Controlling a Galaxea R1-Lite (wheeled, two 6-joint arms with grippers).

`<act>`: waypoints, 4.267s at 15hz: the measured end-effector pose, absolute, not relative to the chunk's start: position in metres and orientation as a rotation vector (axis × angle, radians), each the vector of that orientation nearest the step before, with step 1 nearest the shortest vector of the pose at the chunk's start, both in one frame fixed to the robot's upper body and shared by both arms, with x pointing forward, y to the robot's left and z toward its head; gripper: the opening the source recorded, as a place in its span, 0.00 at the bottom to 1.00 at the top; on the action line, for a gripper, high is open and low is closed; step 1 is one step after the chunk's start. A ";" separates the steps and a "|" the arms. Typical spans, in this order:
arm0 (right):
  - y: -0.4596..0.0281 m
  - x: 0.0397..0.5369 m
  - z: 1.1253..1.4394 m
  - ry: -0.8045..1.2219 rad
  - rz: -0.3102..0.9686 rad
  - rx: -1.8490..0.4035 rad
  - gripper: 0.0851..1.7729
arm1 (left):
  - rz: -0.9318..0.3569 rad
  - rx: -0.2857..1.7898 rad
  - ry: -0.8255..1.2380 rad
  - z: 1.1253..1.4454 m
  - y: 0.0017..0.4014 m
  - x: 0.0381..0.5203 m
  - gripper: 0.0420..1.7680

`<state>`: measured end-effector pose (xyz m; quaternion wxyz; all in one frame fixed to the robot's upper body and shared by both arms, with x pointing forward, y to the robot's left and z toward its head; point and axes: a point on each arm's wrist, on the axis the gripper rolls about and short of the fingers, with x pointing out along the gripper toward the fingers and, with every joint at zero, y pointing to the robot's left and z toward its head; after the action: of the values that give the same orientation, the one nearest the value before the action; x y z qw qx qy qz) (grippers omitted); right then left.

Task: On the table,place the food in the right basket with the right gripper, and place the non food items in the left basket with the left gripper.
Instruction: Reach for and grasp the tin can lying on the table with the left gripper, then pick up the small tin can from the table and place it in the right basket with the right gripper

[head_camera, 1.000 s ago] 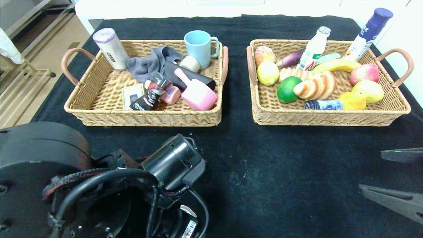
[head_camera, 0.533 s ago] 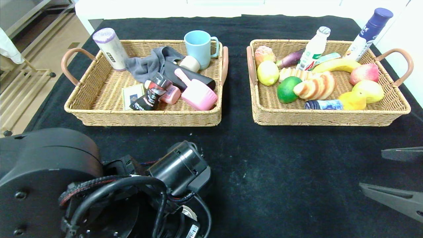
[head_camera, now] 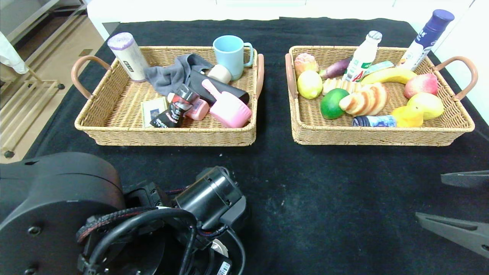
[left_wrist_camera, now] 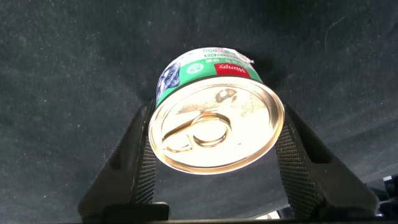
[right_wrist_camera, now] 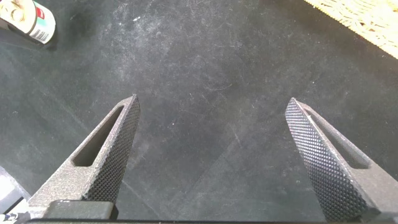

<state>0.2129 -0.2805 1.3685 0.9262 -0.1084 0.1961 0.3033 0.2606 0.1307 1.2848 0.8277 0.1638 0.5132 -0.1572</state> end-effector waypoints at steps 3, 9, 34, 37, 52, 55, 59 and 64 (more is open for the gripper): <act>-0.281 0.211 1.369 0.394 0.623 -0.222 0.96 | -0.334 0.350 1.089 1.284 0.130 0.261 0.64; -0.282 0.209 1.370 0.390 0.626 -0.222 0.96 | -0.351 0.330 1.074 1.291 0.133 0.258 0.63; -0.295 0.189 1.395 0.268 0.537 -0.200 0.96 | -0.655 0.282 0.704 1.356 0.039 0.300 0.63; -0.296 0.186 1.395 0.260 0.537 -0.201 0.96 | -0.675 0.321 0.686 1.350 0.028 0.307 0.63; -0.296 0.192 1.394 0.275 0.469 -0.211 0.96 | -0.666 0.333 0.676 1.336 0.006 0.327 0.72; -0.295 0.194 1.394 0.279 0.468 -0.211 0.96 | -0.665 0.330 0.676 1.335 0.005 0.328 0.80; -0.295 0.193 1.393 0.281 0.473 -0.212 0.96 | -0.661 0.342 0.682 1.335 0.007 0.326 0.87; -0.298 0.183 1.397 0.246 0.490 -0.207 0.96 | -0.665 0.342 0.672 1.348 0.021 0.314 0.92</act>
<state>0.1831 -0.2984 1.3967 0.9574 -0.1019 0.1210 0.2414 0.3142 0.0212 1.3485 0.8763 0.1640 0.3221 -0.3185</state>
